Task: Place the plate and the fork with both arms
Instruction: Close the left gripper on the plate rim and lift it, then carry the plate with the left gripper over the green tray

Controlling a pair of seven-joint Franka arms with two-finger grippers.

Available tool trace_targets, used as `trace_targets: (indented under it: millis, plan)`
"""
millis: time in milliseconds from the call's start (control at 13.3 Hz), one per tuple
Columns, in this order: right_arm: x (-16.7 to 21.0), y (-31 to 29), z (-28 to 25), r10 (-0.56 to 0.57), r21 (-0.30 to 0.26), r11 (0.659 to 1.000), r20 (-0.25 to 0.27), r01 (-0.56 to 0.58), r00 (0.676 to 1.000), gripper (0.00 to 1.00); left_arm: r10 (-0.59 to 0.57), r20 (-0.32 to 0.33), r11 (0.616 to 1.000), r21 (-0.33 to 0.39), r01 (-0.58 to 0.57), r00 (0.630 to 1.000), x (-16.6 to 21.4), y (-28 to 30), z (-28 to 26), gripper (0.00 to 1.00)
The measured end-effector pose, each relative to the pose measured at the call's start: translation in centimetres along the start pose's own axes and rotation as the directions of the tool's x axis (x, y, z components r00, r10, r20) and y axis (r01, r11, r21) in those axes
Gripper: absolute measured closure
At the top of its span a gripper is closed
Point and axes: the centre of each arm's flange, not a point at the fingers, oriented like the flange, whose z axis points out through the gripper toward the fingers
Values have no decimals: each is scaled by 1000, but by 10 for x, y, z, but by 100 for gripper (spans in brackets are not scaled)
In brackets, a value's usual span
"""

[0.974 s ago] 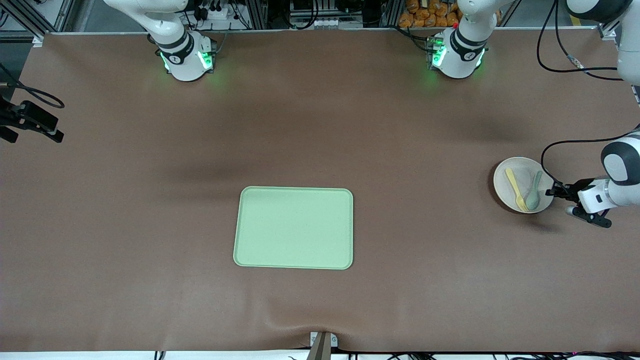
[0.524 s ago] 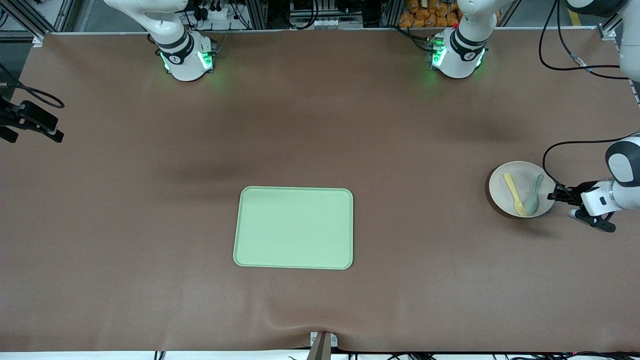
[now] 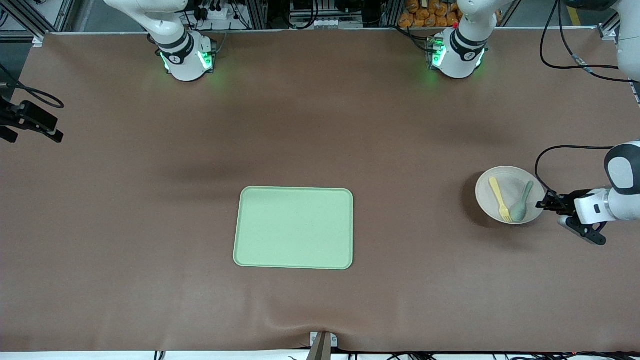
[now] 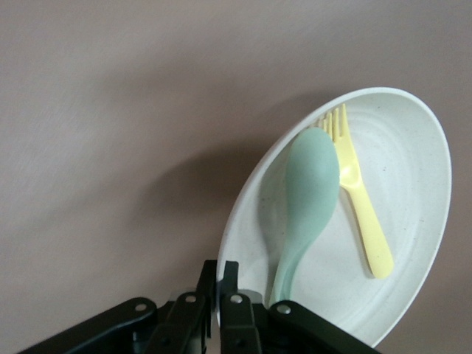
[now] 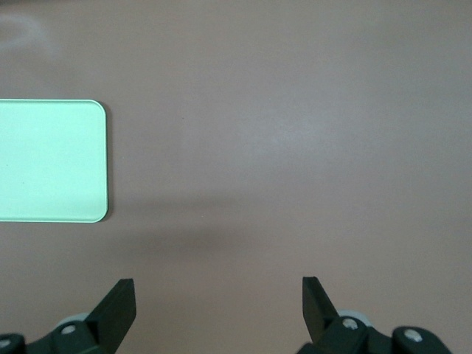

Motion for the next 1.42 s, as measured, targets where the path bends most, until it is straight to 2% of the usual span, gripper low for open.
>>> trace_targets:
  millis: [375, 524, 824, 1423]
  plan:
    - [0, 1, 1, 2, 0, 1000, 1, -2, 1000, 0, 155, 1, 986, -59, -154, 988, 86, 93, 8, 94]
    - [0, 1, 1, 2, 0, 1000, 2, -2, 1000, 0, 139, -16, 986, -93, -140, 990, 126, 145, 17, 94]
    - [0, 1, 1, 3, 0, 1000, 2, -3, 1000, 0, 79, -4, 993, -83, -79, 997, 194, 242, 49, 94]
    - [0, 2, 1, 3, 0, 1000, 2, -3, 1000, 0, -47, -117, 996, -86, 37, 992, 249, 334, 79, 94]
